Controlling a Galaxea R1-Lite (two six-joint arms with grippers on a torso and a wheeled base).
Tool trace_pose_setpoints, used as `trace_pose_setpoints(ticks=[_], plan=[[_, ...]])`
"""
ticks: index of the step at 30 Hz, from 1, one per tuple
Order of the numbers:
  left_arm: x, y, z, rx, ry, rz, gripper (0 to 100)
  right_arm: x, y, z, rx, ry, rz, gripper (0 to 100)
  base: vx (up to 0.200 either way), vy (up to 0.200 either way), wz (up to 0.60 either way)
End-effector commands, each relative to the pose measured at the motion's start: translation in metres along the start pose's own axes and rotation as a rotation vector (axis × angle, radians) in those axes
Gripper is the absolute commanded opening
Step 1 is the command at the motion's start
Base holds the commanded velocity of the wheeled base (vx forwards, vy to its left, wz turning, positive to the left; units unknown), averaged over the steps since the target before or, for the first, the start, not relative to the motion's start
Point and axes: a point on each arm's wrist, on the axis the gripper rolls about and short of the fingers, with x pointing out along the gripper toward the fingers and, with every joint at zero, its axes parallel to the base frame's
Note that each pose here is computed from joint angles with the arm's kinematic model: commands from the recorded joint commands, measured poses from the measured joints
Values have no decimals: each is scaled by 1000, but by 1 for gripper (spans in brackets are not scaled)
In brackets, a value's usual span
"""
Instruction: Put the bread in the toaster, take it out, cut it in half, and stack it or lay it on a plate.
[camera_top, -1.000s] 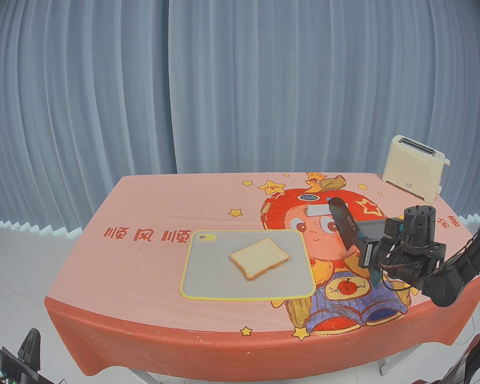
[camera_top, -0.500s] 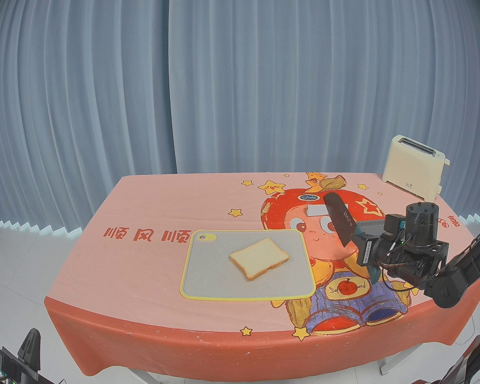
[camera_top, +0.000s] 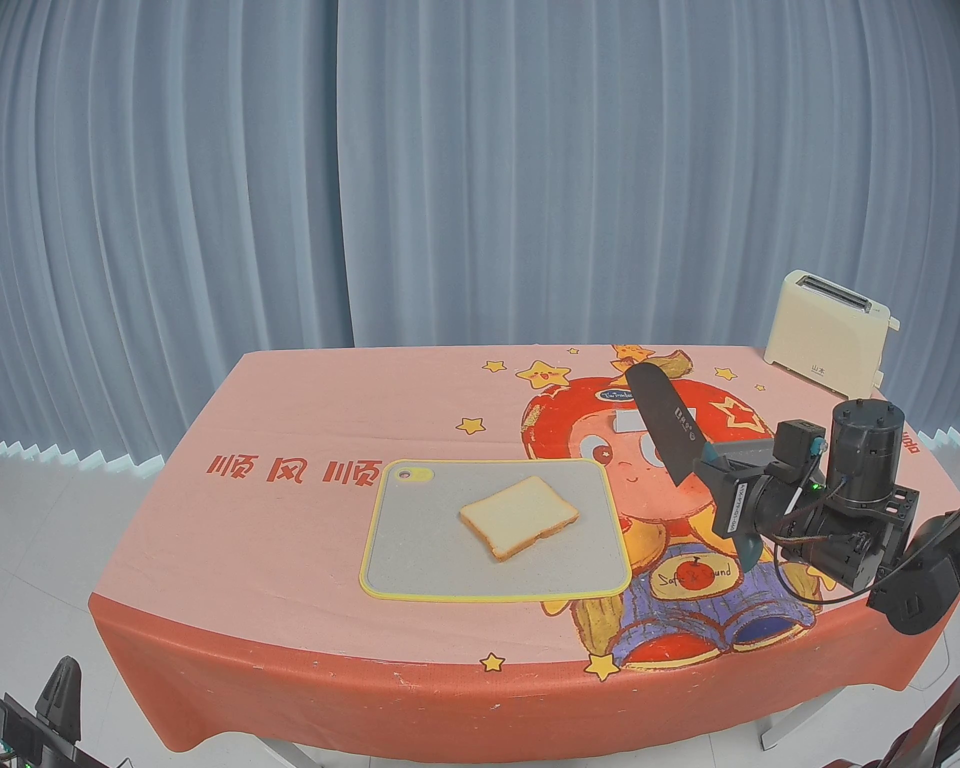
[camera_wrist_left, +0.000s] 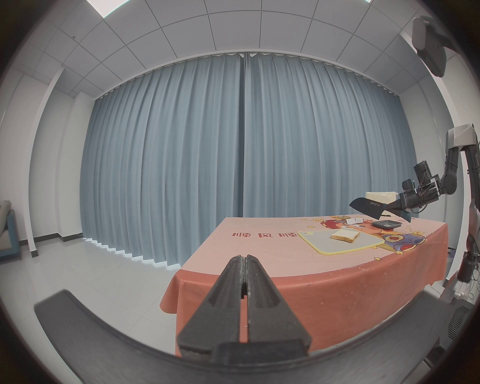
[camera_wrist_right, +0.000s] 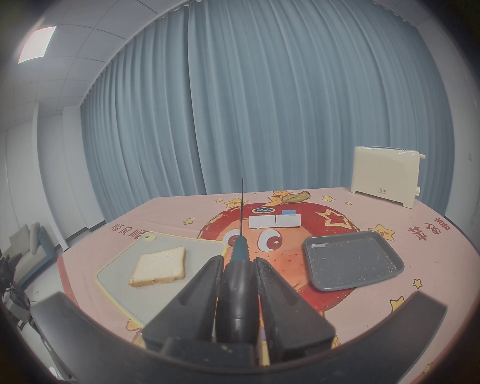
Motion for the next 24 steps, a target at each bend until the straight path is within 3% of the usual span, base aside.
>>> trace_pose_setpoints(ticks=[1, 9, 13, 24], plan=[[1, 0, -5, 0, 13, 1, 0, -7, 6, 2, -7, -18, 26, 0, 0, 0, 0], [1, 0, -5, 0, 13, 1, 0, -17, 11, 8, -14, -48, 55, 0, 0, 0, 0], [1, 0, -5, 0, 13, 1, 0, -23, 11, 7, -74, -53, 62, 0, 0, 0, 0], [1, 0, -5, 0, 13, 1, 0, -19, 24, 13, -153, -65, 111, 0, 0, 0, 0]])
